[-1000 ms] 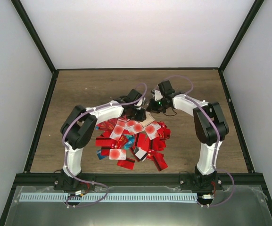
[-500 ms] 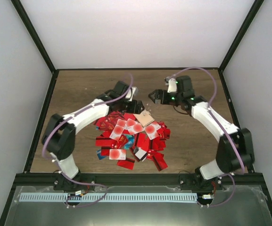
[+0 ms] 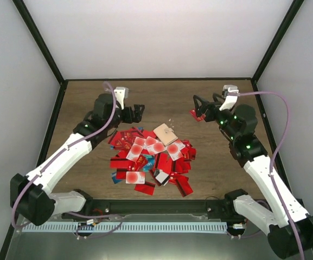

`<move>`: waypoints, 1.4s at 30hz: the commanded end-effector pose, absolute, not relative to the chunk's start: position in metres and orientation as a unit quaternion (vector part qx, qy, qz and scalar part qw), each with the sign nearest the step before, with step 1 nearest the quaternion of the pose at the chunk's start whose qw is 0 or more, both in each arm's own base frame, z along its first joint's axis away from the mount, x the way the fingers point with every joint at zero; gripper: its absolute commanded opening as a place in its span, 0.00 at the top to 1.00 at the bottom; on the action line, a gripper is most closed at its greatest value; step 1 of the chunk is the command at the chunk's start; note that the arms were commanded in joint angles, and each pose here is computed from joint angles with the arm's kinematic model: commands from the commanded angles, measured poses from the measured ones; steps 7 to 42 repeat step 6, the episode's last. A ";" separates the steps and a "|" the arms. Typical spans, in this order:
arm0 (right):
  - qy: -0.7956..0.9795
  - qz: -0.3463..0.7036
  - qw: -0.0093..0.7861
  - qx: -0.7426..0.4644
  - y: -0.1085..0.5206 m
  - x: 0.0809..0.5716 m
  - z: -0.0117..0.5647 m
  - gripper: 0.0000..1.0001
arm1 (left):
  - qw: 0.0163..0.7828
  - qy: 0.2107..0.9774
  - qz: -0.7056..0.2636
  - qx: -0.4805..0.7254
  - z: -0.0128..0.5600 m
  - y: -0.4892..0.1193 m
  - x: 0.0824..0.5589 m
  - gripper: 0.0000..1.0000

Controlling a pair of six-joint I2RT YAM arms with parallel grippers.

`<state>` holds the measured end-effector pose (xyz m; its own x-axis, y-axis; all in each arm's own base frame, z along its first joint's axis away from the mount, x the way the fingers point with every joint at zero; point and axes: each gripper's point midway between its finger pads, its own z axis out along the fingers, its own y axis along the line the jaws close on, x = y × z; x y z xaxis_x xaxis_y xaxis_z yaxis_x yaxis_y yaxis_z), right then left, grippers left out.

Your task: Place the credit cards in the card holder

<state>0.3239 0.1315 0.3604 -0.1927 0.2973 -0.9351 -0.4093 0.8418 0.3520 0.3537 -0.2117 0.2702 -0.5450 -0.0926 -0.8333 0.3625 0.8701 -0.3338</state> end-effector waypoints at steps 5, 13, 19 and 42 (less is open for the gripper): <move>0.711 0.252 0.655 -0.026 0.121 0.330 0.374 0.00 | 0.545 0.808 -0.213 0.067 0.303 -0.186 0.350 0.00; 0.710 0.254 0.656 -0.027 0.122 0.329 0.374 0.00 | 0.550 0.805 -0.211 0.065 0.306 -0.184 0.348 0.00; 0.710 0.254 0.656 -0.027 0.122 0.329 0.374 0.00 | 0.550 0.805 -0.211 0.065 0.306 -0.184 0.348 0.00; 0.710 0.254 0.656 -0.027 0.122 0.329 0.374 0.00 | 0.550 0.805 -0.211 0.065 0.306 -0.184 0.348 0.00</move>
